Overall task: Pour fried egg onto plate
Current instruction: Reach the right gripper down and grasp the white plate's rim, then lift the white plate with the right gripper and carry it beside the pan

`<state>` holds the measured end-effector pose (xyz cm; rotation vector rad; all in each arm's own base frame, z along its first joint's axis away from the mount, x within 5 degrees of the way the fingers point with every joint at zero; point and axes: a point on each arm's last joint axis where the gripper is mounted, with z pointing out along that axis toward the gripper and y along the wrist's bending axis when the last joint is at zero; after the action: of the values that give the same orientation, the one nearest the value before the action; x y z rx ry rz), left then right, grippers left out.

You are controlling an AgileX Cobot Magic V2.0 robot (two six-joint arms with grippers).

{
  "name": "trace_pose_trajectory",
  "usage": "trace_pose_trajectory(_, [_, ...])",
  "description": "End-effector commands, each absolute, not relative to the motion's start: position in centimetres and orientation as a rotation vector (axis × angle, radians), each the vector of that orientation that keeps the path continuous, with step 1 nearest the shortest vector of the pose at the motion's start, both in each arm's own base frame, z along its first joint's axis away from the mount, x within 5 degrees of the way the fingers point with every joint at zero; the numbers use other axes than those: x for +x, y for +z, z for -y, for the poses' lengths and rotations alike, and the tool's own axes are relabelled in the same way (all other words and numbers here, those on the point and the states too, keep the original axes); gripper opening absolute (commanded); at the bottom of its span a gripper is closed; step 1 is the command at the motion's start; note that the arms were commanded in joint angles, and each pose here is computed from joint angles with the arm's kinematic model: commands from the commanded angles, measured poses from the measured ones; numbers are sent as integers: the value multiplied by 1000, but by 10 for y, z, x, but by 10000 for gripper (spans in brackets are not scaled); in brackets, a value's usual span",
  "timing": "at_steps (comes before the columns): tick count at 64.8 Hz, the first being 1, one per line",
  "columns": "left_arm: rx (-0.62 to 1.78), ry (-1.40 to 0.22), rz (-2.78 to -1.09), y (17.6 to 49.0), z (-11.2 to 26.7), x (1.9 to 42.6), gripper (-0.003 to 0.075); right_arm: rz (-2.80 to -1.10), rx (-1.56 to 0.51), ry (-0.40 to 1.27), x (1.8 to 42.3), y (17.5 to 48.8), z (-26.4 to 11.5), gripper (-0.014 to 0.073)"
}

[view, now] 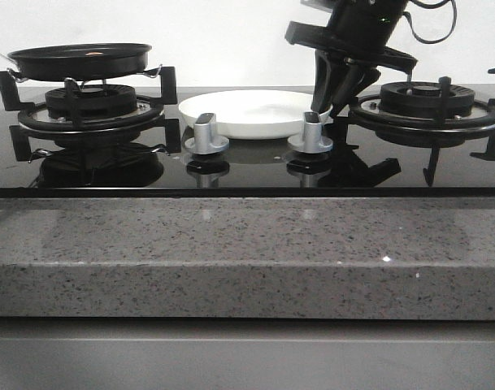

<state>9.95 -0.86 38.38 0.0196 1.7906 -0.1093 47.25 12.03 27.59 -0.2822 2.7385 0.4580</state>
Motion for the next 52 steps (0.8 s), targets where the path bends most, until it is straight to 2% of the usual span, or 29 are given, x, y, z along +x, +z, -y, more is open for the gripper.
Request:
trace_pose_trajectory(1, [17, -134, -1681, 401, 10, 101, 165, -2641, -282, 496, 463, 315, -119, 99])
trace_pose_trajectory(13, [17, -134, -1681, 401, 10, 101, 165, -2641, -282, 495, 463, 315, -119, 50])
trace_pose_trajectory(26, [17, -134, -1681, 401, 10, 101, 165, -2620, -270, 494, 465, 316, -119, -71])
trace_pose_trajectory(37, [17, -134, -1681, 401, 10, 101, 165, -2552, -211, 502, 468, 324, -118, -69])
trace_pose_trajectory(52, [17, -134, -1681, 401, 10, 101, 165, -2418, -195, 522, 459, 360, -117, -69])
